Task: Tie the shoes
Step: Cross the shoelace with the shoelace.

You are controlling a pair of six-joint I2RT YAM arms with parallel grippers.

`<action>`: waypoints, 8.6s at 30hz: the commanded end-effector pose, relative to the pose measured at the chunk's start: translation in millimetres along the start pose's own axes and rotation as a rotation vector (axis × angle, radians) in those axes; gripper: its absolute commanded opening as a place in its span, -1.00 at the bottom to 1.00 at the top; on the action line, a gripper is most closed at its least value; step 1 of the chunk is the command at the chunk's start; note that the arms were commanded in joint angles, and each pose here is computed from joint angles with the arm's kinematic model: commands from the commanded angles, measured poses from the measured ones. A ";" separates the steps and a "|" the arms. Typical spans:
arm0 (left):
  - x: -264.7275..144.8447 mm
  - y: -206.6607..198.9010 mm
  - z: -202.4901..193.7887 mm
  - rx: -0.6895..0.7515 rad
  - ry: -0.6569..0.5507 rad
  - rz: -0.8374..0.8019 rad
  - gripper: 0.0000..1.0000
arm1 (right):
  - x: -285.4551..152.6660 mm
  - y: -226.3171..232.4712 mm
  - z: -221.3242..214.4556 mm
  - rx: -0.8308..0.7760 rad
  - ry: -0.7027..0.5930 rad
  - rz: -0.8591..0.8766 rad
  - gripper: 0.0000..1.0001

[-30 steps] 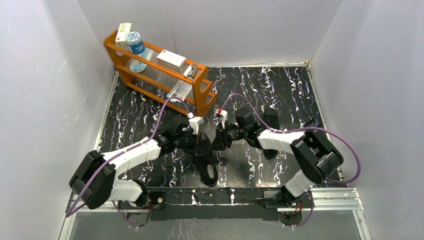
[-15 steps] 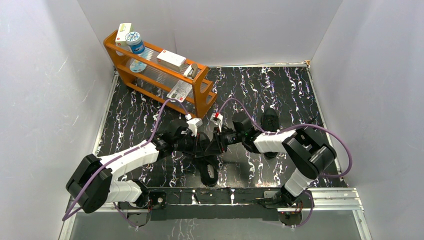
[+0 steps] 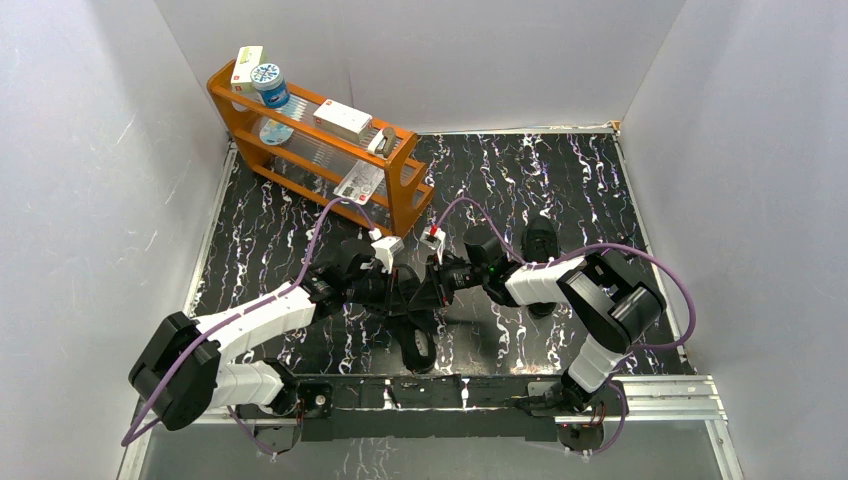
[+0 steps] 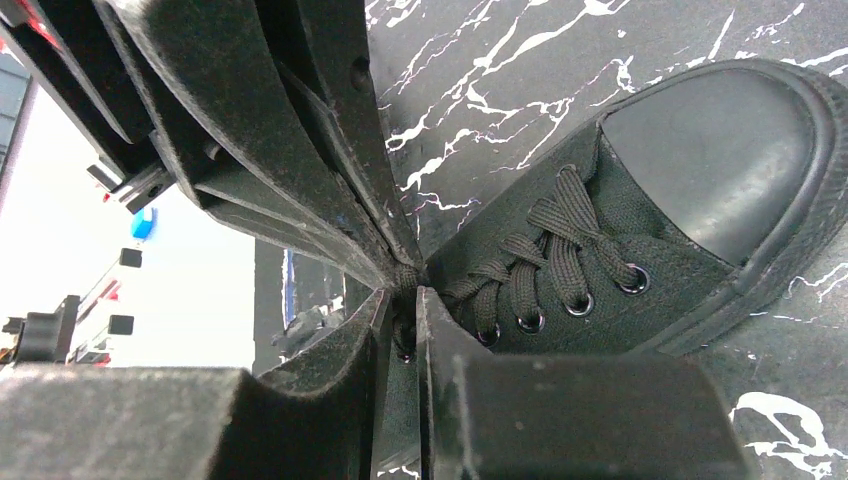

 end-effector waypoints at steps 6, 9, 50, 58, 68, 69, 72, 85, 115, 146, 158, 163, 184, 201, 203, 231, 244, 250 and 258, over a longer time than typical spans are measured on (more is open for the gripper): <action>-5.9 -9.8 7.8 0.037 -0.057 -0.042 -1.00 | 0.8 0.1 2.1 -0.061 0.002 0.003 -0.97; -5.1 -7.8 6.9 0.038 -0.055 -0.030 -1.00 | -2.5 3.7 6.7 -0.079 -0.014 -0.012 -1.00; 16.2 -11.4 14.8 -0.190 -0.141 -0.029 -1.00 | 3.8 33.9 9.6 -0.052 -0.011 0.035 -1.00; 18.8 -11.4 7.6 -0.203 -0.138 -0.072 -1.00 | 7.6 38.8 22.2 -0.003 -0.086 0.025 -1.00; -2.6 1.3 -10.2 -0.203 -0.097 0.039 -1.00 | -7.8 25.5 8.5 0.035 -0.128 -0.162 -1.00; -3.3 1.1 -10.7 -0.201 -0.096 0.036 -1.00 | -8.4 26.4 8.4 0.028 -0.125 -0.149 -1.00; -4.0 1.3 -9.3 -0.197 -0.110 0.037 -1.00 | -10.2 26.2 10.0 -0.017 -0.078 -0.155 -0.85; -5.0 -4.0 -3.2 -0.176 -0.127 0.011 -1.00 | -1.5 7.4 -1.0 -0.209 0.106 -0.105 -0.30; -6.8 -4.1 -7.1 -0.137 -0.120 -0.011 -1.00 | -10.4 9.7 27.5 -0.363 0.060 -0.094 -0.14; -7.5 -10.0 -4.2 -0.105 -0.110 -0.043 -1.00 | 18.1 0.8 18.3 -0.342 0.103 0.022 -0.51; -12.0 -9.2 -16.0 -0.211 -0.018 -0.032 -0.61 | 13.7 2.2 19.1 -0.388 0.107 -0.050 -1.00; -20.5 -7.6 -17.5 -0.288 -0.033 -0.090 -0.15 | 10.1 2.7 15.7 -0.394 0.113 -0.043 -1.00; -6.1 1.6 2.5 -0.374 0.043 -0.261 -0.30 | 7.3 10.1 17.6 -0.397 0.099 -0.006 -1.00; 5.1 21.5 9.0 -0.216 0.060 0.136 -0.92 | 5.3 23.0 25.9 -0.362 0.055 0.024 -1.00; 3.8 11.6 23.1 -0.161 -0.033 0.090 -0.97 | 4.5 26.0 23.9 -0.335 0.053 0.035 -1.00; 13.4 -3.6 17.1 -0.030 -0.233 -0.229 -1.00 | -25.1 -16.3 28.8 -0.268 0.045 -0.116 -0.25; 11.8 -4.2 13.4 -0.075 -0.245 -0.250 -1.00 | -8.5 -0.7 16.4 -0.280 -0.005 0.014 -0.40; 8.7 -4.2 11.9 -0.097 -0.263 -0.254 -1.00 | -15.7 -4.0 11.9 -0.266 -0.043 -0.028 -0.58; 9.4 -2.9 7.2 -0.146 -0.285 -0.281 -1.00 | -13.2 2.6 10.2 -0.267 -0.080 0.044 -0.48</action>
Point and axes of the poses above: each gripper's point midway between its finger pads, its own x axis out along the fingers, its own y axis along the line the jaws close on, z = x × y, the point moved 5 cm from there along -x, back along the fingers, and after that the axes turned 6 degrees about -x, right-handed, at the moved point
